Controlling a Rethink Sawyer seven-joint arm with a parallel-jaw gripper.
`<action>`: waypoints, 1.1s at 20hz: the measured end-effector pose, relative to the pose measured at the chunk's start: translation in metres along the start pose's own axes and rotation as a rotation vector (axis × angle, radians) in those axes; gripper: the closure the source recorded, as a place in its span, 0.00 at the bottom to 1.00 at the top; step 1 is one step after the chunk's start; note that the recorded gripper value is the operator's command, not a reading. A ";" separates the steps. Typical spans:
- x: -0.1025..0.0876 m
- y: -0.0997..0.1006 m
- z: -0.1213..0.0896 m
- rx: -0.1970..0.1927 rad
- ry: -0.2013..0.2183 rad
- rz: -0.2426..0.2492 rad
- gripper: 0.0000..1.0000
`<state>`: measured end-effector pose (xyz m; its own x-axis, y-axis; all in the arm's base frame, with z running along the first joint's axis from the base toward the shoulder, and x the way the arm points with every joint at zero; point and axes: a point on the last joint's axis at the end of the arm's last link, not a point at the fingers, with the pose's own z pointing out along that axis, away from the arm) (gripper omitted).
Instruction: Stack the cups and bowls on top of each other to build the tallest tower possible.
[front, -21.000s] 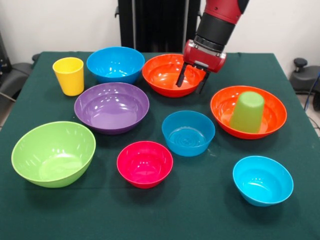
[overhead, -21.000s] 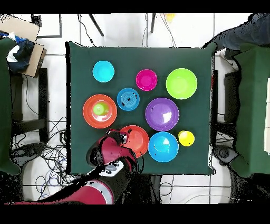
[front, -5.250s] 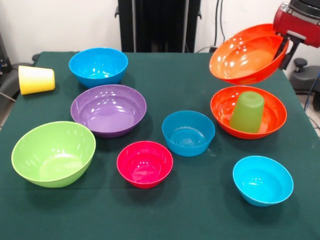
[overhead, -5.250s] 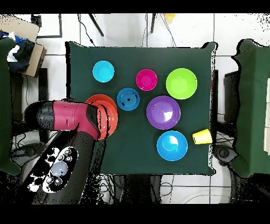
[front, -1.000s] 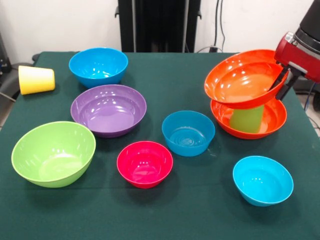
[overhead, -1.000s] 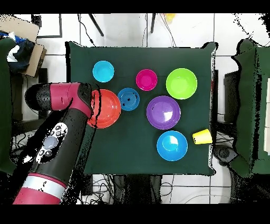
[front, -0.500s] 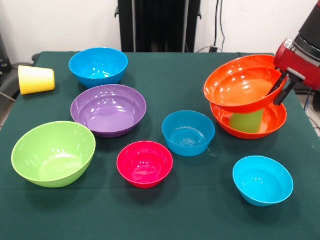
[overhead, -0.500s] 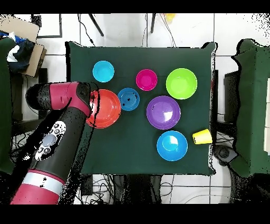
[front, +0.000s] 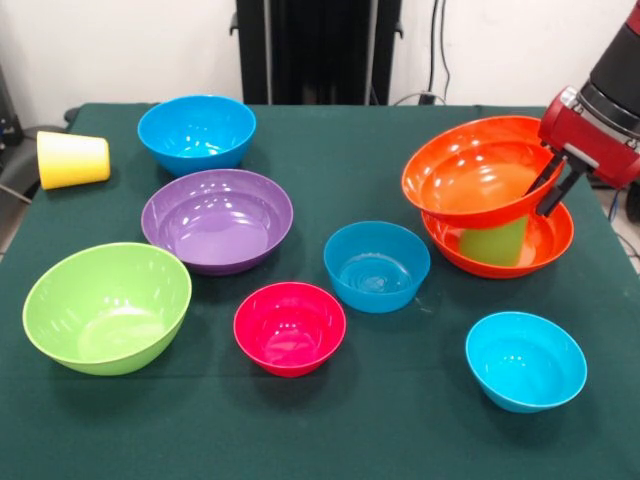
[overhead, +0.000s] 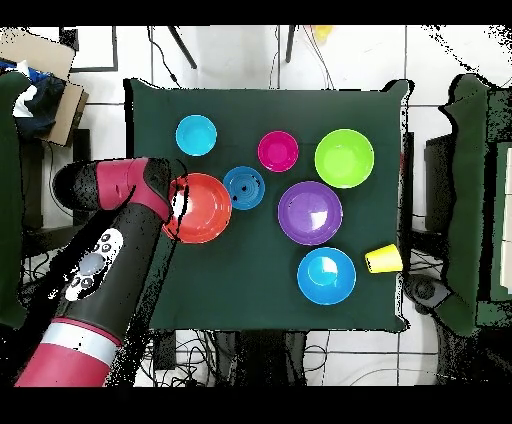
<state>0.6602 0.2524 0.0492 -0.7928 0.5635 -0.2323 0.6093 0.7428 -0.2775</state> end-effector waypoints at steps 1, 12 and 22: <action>0.002 0.000 0.001 0.004 -0.001 -0.001 1.00; 0.014 0.006 0.005 0.015 -0.015 -0.018 1.00; 0.008 0.010 0.006 0.015 -0.030 -0.010 1.00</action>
<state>0.6605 0.2620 0.0392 -0.7983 0.5447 -0.2569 0.6015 0.7428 -0.2940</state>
